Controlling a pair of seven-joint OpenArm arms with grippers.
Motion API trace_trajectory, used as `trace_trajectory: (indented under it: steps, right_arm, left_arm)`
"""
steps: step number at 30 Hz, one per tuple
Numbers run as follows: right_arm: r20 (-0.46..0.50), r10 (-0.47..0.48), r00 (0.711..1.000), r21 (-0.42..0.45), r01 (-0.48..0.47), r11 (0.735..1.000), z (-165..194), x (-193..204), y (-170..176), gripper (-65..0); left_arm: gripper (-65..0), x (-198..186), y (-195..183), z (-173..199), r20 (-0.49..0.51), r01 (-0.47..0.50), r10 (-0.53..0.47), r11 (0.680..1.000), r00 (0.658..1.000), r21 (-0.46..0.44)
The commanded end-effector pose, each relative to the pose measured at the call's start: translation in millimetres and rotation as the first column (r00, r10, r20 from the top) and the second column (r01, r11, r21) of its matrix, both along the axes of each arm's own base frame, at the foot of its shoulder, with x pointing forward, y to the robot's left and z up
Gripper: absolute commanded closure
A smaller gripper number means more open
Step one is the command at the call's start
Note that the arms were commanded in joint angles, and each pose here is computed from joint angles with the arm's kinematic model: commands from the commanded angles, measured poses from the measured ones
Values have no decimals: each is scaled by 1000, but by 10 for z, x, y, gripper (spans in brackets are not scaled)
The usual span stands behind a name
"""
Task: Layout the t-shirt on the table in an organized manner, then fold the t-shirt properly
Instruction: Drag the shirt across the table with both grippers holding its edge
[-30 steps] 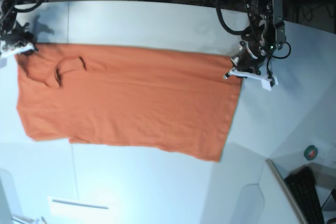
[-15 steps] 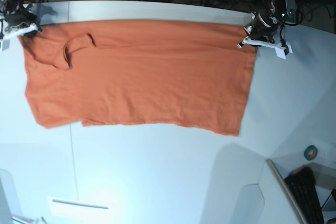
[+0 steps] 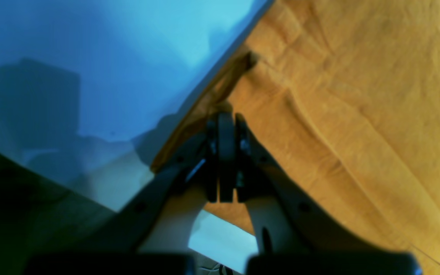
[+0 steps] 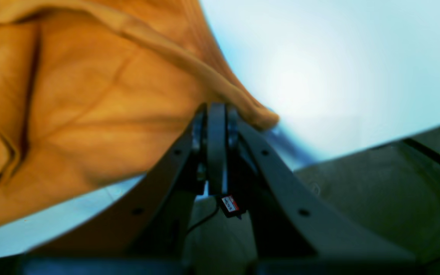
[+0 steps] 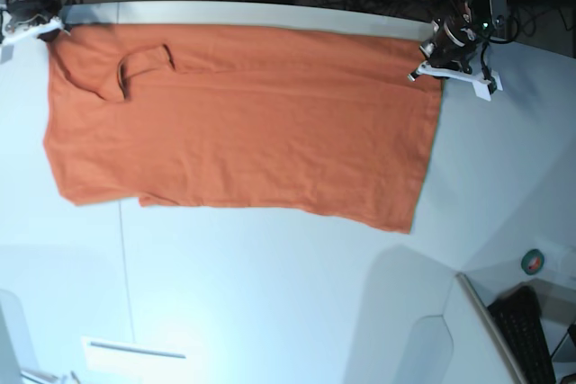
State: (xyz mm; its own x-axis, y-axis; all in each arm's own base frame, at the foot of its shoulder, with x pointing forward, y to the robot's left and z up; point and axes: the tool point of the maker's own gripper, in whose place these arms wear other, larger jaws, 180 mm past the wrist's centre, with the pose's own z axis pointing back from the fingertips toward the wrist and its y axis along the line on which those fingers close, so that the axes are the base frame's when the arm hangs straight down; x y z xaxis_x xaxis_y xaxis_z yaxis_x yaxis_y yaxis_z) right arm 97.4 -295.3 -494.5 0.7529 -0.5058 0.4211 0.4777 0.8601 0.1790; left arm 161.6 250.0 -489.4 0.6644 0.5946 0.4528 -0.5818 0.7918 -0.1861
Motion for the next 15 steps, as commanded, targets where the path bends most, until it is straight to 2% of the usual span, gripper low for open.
trace_trajectory:
  steps: [1, 8, 11, 15]
  right_arm:
    - [39, -1, 999, -30, 3, 1000, 117, 81, -112, 0]
    - [105, 31, 994, -39, -27, 999, 492, 336, 48, 0]
    - [128, 57, 990, -7, -57, 998, 469, 518, 221, 0]
    - [97, 44, 994, 29, -47, 998, 294, 505, 256, 0]
  left_arm:
    - [0, -4, 37, 42, -4, -1, 1, 1000, 1000, 17]
    - [0, 4, 29, 122, 15, 7, -8, 1000, 1000, 26]
    - [0, 4, 29, 122, 15, 7, -8, 1000, 1000, 26]
    - [0, 15, 50, 144, 22, 3, -4, 1000, 1000, 30]
